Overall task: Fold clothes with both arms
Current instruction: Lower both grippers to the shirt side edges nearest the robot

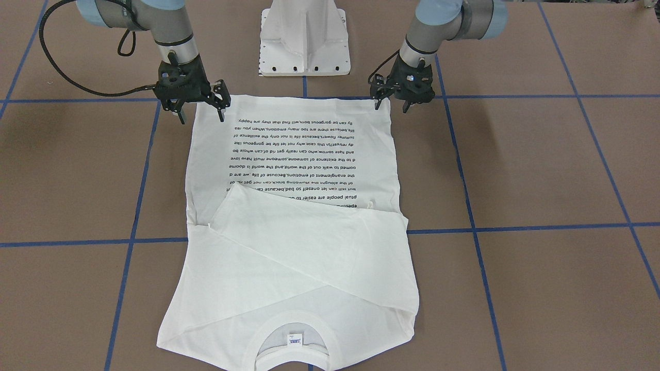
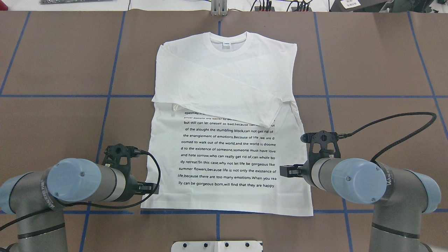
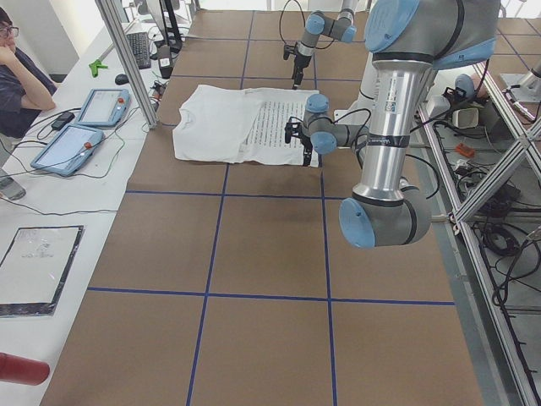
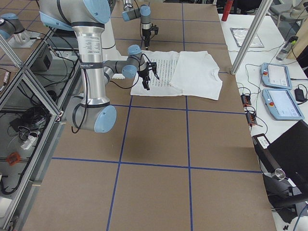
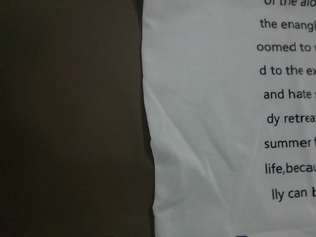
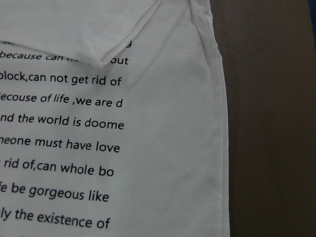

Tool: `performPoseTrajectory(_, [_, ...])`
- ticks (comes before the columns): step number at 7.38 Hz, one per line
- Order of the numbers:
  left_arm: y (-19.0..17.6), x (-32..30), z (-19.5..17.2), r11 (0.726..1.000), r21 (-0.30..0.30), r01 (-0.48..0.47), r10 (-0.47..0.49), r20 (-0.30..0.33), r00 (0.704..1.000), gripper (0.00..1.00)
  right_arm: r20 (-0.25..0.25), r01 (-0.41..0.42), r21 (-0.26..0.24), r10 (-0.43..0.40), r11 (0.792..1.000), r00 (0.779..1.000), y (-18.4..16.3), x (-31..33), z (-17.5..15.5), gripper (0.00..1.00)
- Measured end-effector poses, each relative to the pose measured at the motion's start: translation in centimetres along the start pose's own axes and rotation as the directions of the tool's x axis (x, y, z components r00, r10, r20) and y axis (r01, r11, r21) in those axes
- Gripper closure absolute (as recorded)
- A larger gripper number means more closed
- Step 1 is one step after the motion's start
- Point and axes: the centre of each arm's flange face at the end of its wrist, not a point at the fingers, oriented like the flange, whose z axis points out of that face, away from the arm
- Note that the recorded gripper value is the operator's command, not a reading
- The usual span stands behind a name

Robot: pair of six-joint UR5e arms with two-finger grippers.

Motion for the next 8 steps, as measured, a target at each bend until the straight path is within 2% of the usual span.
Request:
performPoseTrajectory(1, [0.6,0.1,0.5,1.0,-0.008,0.0,0.0,0.007,1.0,0.56,0.0,0.0,-0.001,0.0,1.0,1.0,0.1,0.0,0.0,0.0])
performPoseTrajectory(3, [1.4,0.3,1.0,1.0,-0.02,-0.006,0.006,0.01,1.0,0.59,0.0,0.001,-0.002,-0.001,1.0,1.0,0.1,0.0,0.0,0.0])
performPoseTrajectory(4, [1.7,0.4,1.1,1.0,-0.025,-0.008,0.009,0.01,1.0,0.66,0.0,0.001,-0.002,-0.001,1.0,1.0,0.1,0.0,0.0,0.0])
performPoseTrajectory(5, [1.9,0.4,1.2,1.0,-0.028,-0.01,0.011,0.01,1.0,0.73,0.0,0.002,-0.003,-0.002,1.0,1.0,0.2,-0.1,0.0,0.0])
performPoseTrajectory(7, [2.2,0.6,1.3,0.999,-0.033,-0.013,0.013,0.01,1.0,1.0,-0.002,0.004,-0.005,-0.004,1.0,1.0,0.4,0.0,0.2,0.0])
performPoseTrajectory(8, [2.3,0.6,1.3,0.999,-0.035,-0.008,0.009,0.014,1.0,1.0,-0.005,0.005,-0.006,-0.005,1.0,1.0,0.5,0.1,0.3,0.0])
